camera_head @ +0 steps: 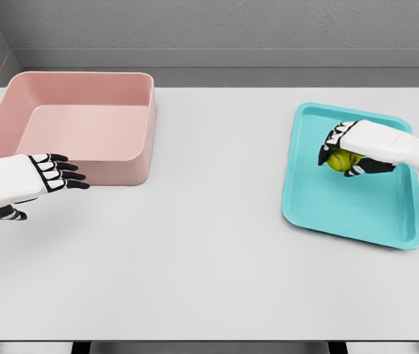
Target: Put the tennis from the blue tray into the pink basket with both arms
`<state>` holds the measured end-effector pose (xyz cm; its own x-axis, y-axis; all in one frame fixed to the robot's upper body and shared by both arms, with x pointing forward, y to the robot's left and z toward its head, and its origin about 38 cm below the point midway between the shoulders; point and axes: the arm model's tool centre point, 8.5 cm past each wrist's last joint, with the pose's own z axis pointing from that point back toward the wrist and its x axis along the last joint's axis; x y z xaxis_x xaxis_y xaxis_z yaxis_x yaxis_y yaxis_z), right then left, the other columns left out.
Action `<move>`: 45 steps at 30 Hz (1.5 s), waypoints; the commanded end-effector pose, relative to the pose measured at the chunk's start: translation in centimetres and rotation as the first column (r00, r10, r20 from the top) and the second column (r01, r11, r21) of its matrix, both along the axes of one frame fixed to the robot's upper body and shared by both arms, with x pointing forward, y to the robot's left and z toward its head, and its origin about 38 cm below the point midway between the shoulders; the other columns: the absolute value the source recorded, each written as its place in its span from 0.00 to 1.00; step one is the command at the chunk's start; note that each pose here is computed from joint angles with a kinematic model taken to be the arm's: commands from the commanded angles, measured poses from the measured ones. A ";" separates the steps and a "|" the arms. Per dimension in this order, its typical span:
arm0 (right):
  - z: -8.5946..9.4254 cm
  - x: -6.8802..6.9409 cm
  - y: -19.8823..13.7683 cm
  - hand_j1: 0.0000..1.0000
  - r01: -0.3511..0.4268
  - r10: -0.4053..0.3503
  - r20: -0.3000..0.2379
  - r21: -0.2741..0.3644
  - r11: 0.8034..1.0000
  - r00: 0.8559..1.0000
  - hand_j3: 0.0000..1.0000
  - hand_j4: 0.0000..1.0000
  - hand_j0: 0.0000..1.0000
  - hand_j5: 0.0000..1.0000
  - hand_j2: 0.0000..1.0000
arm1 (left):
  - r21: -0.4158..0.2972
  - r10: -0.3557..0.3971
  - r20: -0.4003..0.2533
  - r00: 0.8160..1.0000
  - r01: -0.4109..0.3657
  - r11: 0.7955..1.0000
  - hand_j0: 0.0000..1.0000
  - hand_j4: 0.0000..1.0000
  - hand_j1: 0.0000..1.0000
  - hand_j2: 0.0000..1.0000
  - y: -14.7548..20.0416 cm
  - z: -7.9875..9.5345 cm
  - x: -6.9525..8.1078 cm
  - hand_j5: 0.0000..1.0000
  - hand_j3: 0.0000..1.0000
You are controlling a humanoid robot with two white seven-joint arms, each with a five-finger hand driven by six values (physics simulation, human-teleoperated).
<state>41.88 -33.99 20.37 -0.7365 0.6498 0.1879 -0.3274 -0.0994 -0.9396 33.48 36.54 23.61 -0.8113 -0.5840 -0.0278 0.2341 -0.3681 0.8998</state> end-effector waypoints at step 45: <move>-0.3 -3.5 15.7 0.46 -0.372 0.365 0.114 0.052 0.927 0.924 0.46 0.46 0.46 0.46 0.46 | -0.007 0.002 -0.003 1.000 -0.002 1.000 1.00 1.00 1.00 1.00 0.0 0.0 0.0 1.00 1.00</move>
